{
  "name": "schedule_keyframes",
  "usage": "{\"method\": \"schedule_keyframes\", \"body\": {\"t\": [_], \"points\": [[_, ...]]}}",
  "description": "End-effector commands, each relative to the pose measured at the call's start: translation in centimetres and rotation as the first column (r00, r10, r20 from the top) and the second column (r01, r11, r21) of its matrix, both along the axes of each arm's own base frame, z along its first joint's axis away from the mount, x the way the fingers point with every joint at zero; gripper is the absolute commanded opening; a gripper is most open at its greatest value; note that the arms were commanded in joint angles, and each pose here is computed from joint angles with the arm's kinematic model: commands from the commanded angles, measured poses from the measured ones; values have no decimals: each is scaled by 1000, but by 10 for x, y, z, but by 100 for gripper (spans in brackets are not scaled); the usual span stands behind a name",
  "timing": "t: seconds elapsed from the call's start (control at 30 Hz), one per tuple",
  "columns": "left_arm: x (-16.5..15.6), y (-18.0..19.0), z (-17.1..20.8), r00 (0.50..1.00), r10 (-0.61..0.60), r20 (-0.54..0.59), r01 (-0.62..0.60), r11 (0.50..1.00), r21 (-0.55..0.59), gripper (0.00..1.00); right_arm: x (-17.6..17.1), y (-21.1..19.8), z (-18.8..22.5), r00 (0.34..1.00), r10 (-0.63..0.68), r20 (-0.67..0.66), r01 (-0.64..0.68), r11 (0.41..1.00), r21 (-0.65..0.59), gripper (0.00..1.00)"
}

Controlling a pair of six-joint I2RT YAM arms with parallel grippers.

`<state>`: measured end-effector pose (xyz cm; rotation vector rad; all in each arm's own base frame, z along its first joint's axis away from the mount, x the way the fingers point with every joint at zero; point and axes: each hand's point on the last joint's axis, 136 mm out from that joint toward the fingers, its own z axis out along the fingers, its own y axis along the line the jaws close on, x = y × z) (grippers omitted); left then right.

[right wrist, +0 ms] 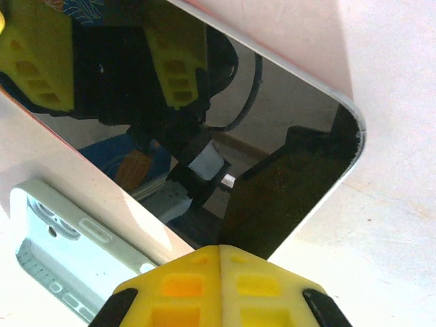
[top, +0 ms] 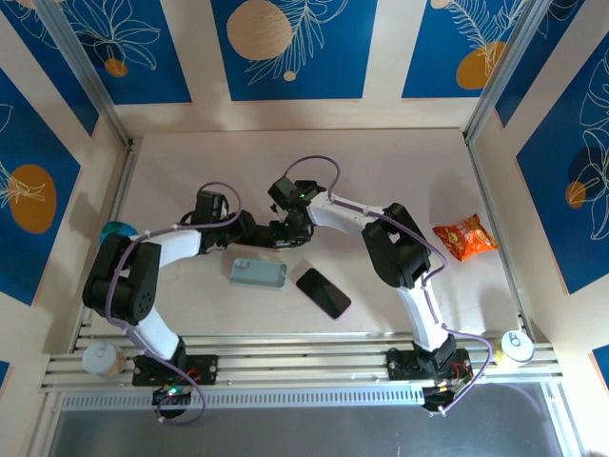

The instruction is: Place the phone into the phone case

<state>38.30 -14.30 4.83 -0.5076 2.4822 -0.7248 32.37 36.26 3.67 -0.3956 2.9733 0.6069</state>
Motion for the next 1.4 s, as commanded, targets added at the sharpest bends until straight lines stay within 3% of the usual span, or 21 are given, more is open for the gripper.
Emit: {"method": "schedule_keyframes", "body": {"t": [0.0,0.23,0.5,1.37], "points": [[-11,9,-1,1000,4,-20,-4,1000,25,60,10,-10,24,999,5,54,-6,1000,9,0],[-3,7,21,1000,-1,24,1,1000,14,60,13,-4,51,994,8,113,-15,998,63,0],[14,-2,40,998,-20,67,20,1000,-11,60,3,-6,33,997,16,80,-18,999,28,0],[32,-12,29,998,-29,51,31,999,-45,60,-12,-9,-11,1000,20,3,-20,999,-44,0]]}}
